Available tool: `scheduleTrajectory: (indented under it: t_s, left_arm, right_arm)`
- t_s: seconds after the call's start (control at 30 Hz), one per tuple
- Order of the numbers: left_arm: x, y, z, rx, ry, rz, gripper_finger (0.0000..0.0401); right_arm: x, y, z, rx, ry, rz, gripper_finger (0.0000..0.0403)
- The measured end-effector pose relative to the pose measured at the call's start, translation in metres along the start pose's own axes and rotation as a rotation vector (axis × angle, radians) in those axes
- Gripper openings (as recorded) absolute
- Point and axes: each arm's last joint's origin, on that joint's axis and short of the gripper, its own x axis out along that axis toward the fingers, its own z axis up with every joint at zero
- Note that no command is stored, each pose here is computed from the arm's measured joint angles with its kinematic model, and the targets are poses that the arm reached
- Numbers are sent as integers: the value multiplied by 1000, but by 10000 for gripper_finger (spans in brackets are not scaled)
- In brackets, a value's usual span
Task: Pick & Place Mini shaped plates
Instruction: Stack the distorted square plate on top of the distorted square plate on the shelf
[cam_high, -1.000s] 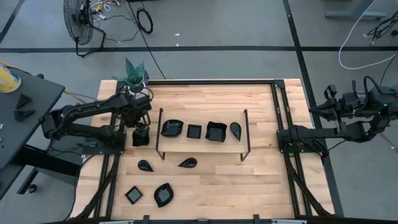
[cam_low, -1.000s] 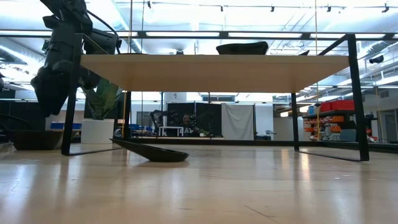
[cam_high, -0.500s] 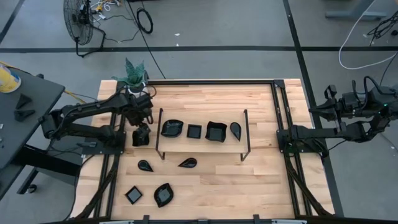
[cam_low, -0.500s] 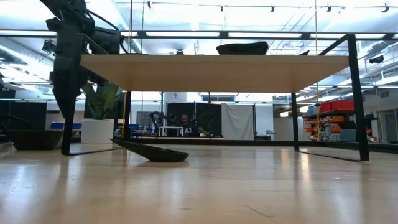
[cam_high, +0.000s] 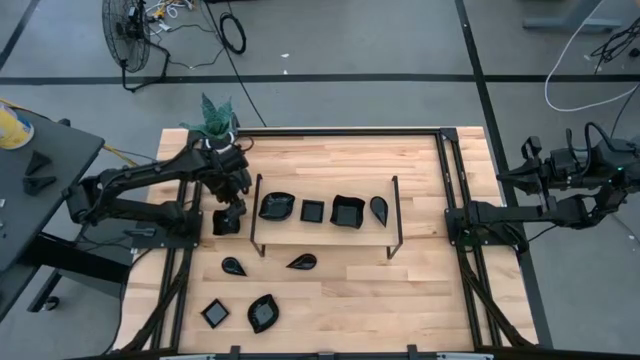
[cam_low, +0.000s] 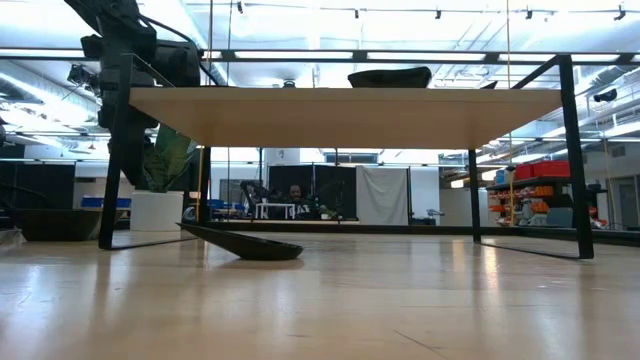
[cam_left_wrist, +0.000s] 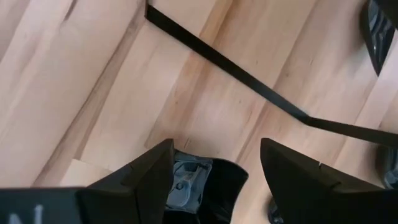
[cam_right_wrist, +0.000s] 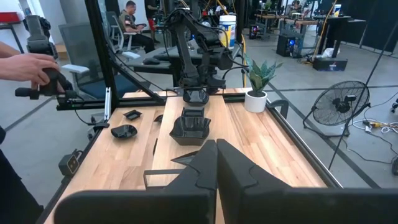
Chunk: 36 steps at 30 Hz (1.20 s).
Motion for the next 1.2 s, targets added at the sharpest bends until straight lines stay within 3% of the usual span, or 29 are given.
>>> scheduleTrajectory:
  t_s: [0.23, 0.47, 0.6, 0.8, 1.0, 1.2]
  left_arm:
    - [-3, 4, 3, -84, -28, -7, 243]
    - [-35, 0, 6, -66, -47, 10, 243]
    - [-54, -3, 5, 70, 11, 112, 243]
    - [-66, -2, 3, 424, 111, 263, 243]
    - [-52, -5, -5, 713, 209, 203, 243]
    - [-29, -6, -17, 791, 266, 117, 243]
  right_arm:
    - [0, 0, 0, 0, 0, 0, 6]
    - [0, 0, 0, 0, 0, 0, 6]
    - [0, 0, 0, 0, 0, 0, 6]
    - [0, 0, 0, 0, 0, 0, 6]
    - [0, 0, 0, 0, 0, 0, 6]
    - [0, 0, 0, 0, 0, 0, 6]
